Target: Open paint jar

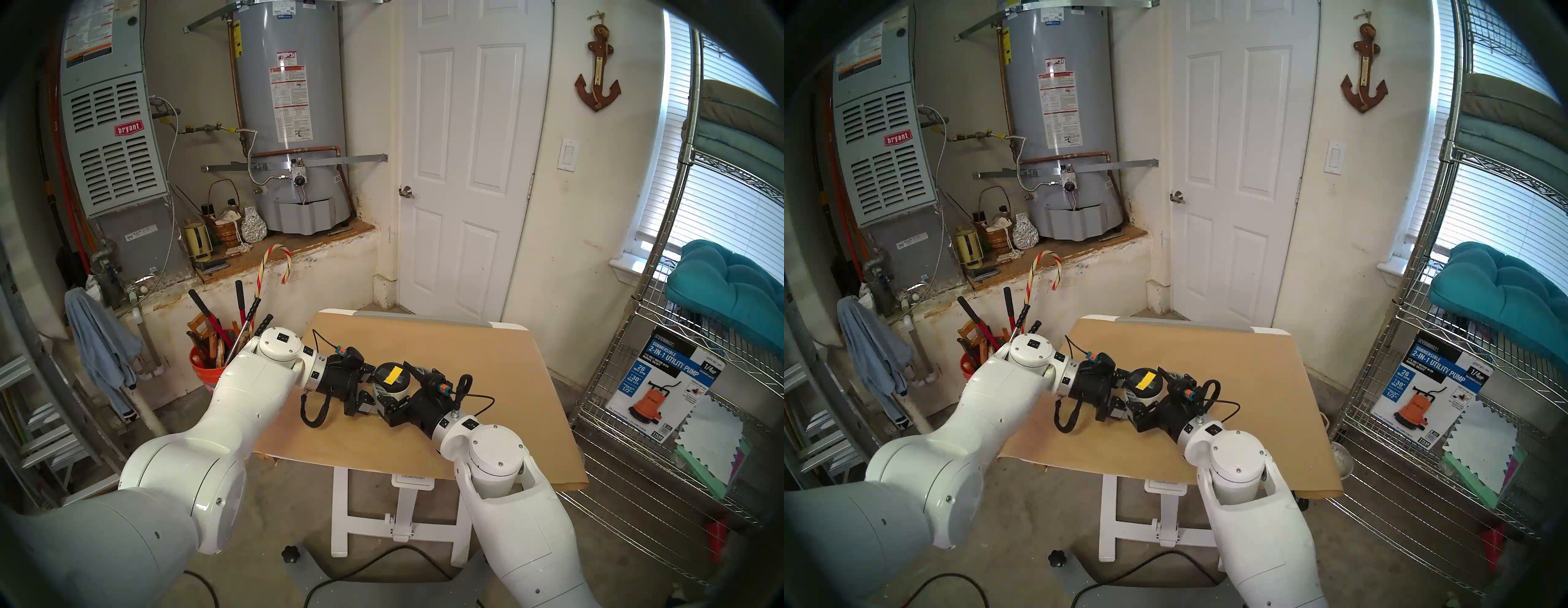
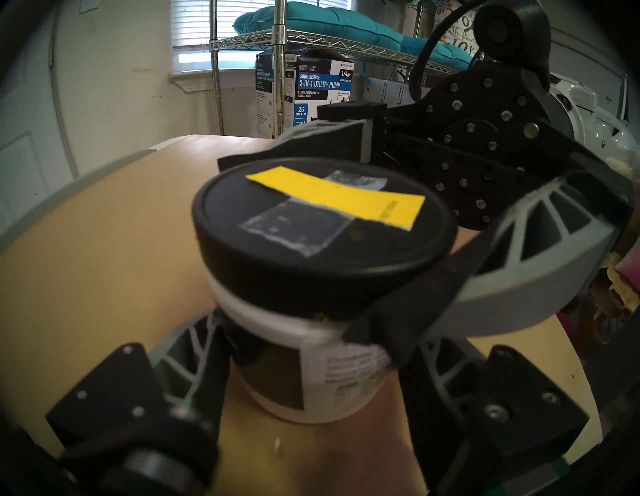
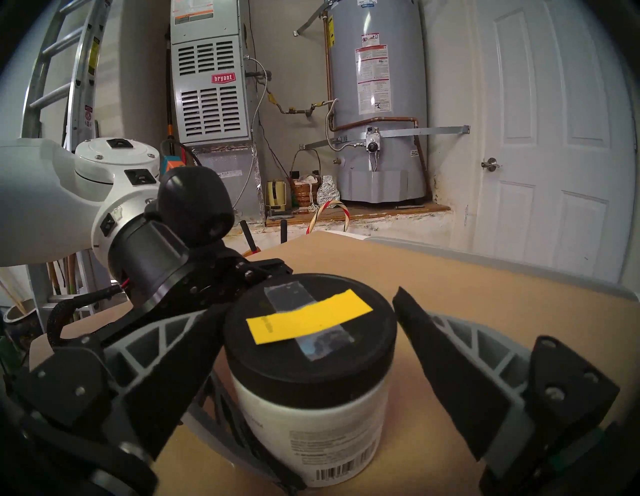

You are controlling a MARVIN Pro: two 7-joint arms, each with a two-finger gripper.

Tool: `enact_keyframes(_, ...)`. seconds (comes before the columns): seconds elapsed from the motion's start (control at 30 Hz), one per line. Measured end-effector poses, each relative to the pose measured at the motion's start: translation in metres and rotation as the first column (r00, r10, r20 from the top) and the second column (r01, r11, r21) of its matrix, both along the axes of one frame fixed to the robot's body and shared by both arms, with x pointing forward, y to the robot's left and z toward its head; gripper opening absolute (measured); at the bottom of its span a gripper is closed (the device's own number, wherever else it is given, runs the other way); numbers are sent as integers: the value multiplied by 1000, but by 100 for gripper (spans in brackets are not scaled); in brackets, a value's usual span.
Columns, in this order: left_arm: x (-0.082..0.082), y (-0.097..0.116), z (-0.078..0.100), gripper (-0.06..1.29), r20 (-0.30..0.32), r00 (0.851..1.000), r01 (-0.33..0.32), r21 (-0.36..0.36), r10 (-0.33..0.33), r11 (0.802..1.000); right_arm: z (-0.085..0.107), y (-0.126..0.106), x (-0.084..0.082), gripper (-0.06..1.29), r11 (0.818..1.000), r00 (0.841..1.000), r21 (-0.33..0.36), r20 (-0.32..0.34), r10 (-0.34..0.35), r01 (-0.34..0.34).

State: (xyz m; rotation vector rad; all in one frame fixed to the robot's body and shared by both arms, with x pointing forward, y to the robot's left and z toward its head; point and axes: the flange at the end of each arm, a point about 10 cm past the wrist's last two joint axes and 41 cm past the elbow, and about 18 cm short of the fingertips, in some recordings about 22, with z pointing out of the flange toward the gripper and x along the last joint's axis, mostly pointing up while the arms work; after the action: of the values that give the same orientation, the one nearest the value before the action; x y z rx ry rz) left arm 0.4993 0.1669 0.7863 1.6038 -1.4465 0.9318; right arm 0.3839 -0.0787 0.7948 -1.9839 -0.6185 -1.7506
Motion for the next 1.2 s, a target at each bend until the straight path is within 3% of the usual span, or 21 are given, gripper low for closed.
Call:
enact_keyframes(0.27, 0, 0, 0, 77, -4, 1000, -1, 0, 1, 1000, -1, 1, 5, 125, 1000, 1000, -2, 1, 18, -18)
enact_keyframes(0.33, 1, 0, 0, 77, -6, 1000, -1, -1, 1, 1000, -1, 1, 6, 113, 1000, 1000, -3, 0, 31, -31)
enact_keyframes(0.37, 1, 0, 0, 77, -6, 1000, -1, -1, 1, 1000, -1, 1, 7, 94, 999, 999, -3, -1, 37, -37)
enact_keyframes(0.4, 1, 1, 0, 77, -6, 1000, -2, 0, 2, 1000, -2, 0, 8, 83, 999, 999, -4, -2, 44, -44)
enact_keyframes(0.77, 2, 2, 2, 77, -3, 1000, -6, 6, 6, 1000, -1, -11, 22, 76, 989, 990, -19, 1, 144, -144)
enact_keyframes(0.97, 1, 2, 2, 77, -1, 1000, -10, 9, 10, 1000, -1, -19, 31, 71, 971, 972, -38, 10, 235, -235)
enact_keyframes(1.2, -1, 2, 3, 77, 0, 1000, -12, 13, 12, 1000, -3, -30, 44, 71, 936, 936, -39, 26, 351, -350)
